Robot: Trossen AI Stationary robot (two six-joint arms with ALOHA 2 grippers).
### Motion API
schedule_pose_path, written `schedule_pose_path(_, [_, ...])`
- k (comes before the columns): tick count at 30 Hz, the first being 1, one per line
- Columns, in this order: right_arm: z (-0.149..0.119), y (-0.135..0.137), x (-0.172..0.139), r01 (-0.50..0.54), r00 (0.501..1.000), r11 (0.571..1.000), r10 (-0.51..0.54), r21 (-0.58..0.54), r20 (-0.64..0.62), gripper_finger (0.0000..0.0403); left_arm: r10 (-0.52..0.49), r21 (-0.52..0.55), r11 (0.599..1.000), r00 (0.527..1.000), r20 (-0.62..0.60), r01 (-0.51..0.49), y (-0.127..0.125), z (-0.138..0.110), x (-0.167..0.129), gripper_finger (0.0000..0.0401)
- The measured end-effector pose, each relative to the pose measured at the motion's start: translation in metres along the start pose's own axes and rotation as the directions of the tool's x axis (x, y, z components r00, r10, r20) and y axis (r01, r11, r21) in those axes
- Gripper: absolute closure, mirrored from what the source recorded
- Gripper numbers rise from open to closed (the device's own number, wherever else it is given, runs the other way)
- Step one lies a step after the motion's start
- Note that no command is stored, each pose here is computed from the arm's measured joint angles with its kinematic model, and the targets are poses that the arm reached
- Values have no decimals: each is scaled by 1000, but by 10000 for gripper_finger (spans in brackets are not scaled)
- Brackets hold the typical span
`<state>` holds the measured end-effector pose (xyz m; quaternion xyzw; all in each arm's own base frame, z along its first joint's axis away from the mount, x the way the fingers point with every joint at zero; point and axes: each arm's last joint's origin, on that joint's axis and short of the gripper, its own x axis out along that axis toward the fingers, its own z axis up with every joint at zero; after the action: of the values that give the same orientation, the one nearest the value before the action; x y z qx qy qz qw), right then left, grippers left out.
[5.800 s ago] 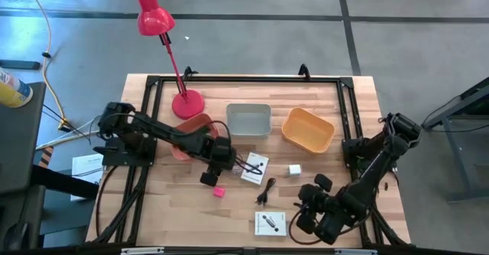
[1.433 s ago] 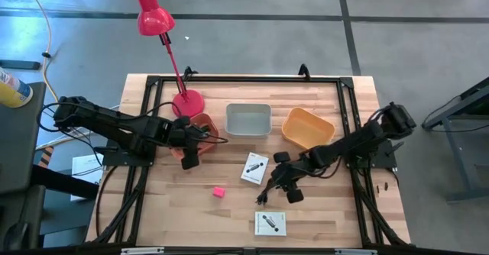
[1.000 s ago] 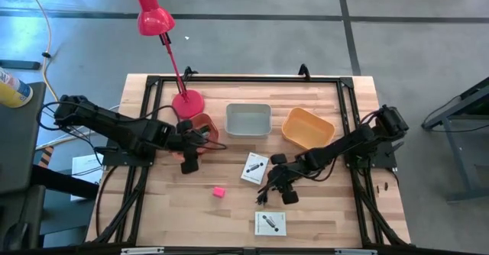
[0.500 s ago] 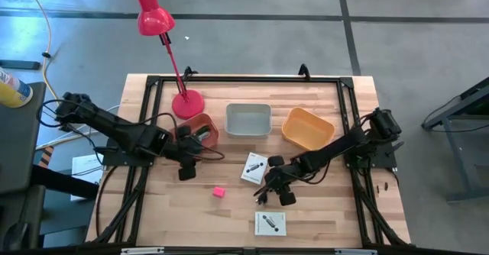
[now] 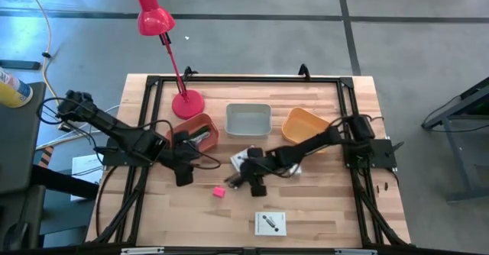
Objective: Pick and place items into bin
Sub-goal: Put the black charger cable into the dark brown bin
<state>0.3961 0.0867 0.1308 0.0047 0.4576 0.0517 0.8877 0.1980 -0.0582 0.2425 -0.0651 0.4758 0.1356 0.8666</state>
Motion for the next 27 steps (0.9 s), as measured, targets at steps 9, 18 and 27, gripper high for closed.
schedule_pose_path(9, [31,-25,-7,-133,990,989,131,60,46,263,-39,21,999,999,22,39,-9,-2,-3,235])
schedule_pose_path(18, [43,-21,-41,-257,964,965,253,49,80,263,-165,65,986,953,253,153,-24,23,-4,235])
schedule_pose_path(27, [33,-15,-130,-231,971,972,229,26,75,263,-150,46,988,972,181,144,-26,33,35,235])
